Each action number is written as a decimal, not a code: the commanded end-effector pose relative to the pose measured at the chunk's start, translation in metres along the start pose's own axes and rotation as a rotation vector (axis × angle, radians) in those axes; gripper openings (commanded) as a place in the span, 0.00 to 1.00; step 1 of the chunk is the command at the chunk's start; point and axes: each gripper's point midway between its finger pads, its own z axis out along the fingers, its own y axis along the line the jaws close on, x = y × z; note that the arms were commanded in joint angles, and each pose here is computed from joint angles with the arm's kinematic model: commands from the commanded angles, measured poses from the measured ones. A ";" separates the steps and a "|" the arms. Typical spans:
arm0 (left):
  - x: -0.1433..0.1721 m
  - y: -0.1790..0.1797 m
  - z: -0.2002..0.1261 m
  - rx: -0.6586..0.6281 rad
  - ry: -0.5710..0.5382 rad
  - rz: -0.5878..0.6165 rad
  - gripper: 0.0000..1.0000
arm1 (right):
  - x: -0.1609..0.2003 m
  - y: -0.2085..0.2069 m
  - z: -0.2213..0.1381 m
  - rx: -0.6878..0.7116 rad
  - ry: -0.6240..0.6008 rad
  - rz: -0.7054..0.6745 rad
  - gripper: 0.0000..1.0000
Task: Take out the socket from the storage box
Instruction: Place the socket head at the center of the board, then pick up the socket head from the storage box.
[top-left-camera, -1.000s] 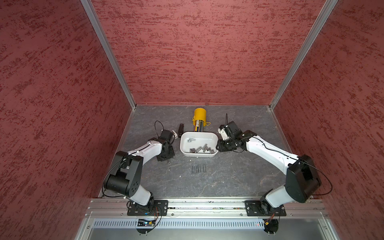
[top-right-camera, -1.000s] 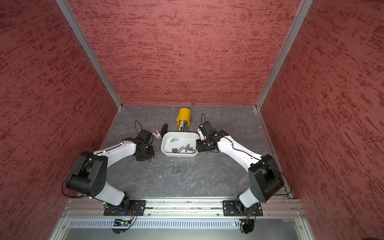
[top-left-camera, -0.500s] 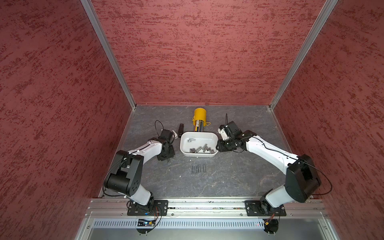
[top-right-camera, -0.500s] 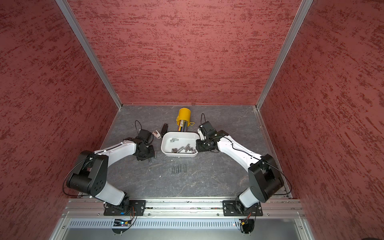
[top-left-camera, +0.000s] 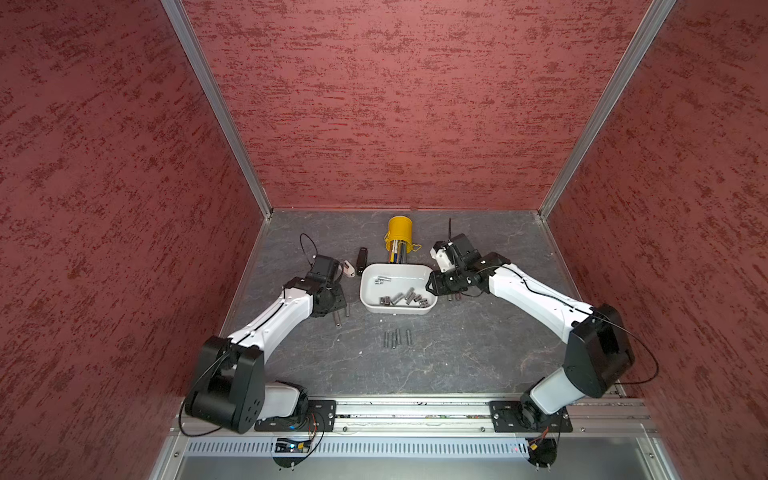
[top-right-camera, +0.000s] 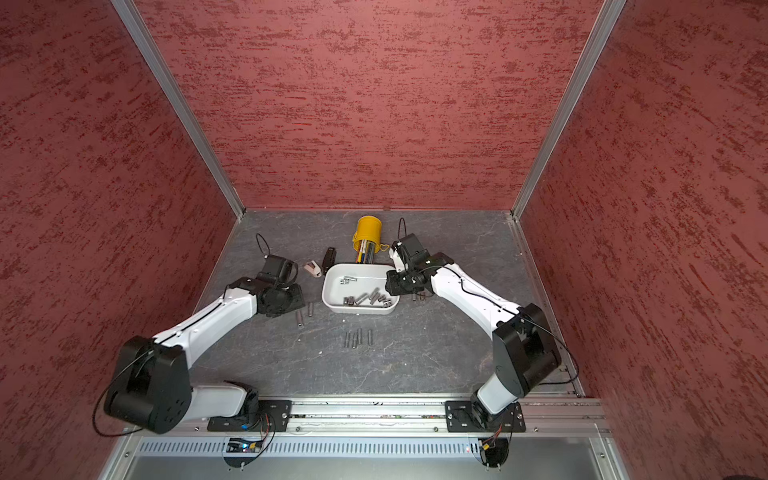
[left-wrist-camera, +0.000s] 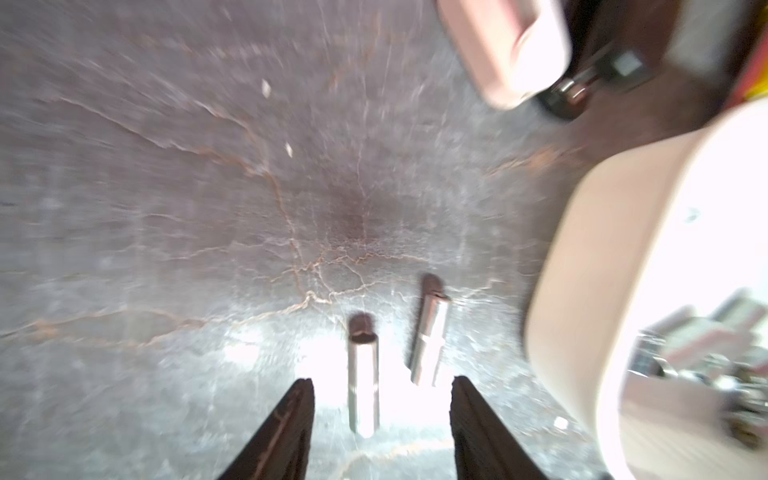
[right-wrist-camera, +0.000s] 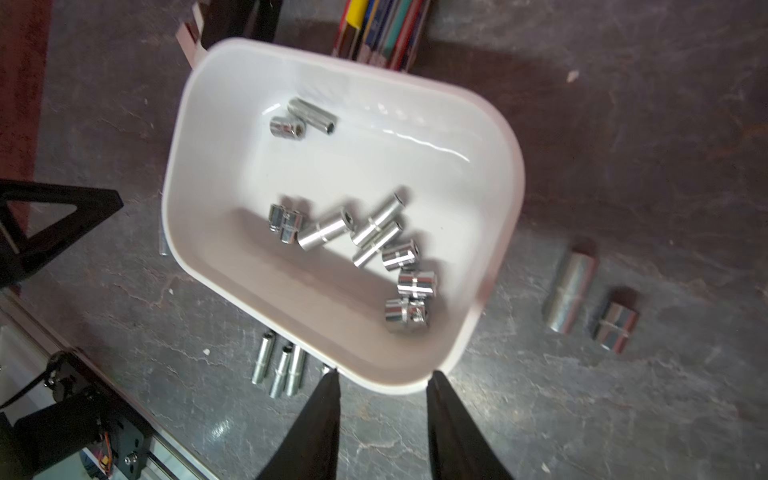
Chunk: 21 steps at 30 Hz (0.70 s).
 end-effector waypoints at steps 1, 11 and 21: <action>-0.010 0.001 -0.031 0.020 -0.051 0.009 0.57 | -0.016 0.031 0.009 -0.051 -0.004 -0.109 0.38; 0.006 -0.015 -0.082 0.197 -0.041 0.060 0.57 | -0.052 0.086 0.086 -0.069 0.018 -0.398 0.36; 0.009 -0.019 -0.093 0.247 -0.075 0.077 0.57 | -0.068 0.079 0.148 0.012 0.057 -0.516 0.35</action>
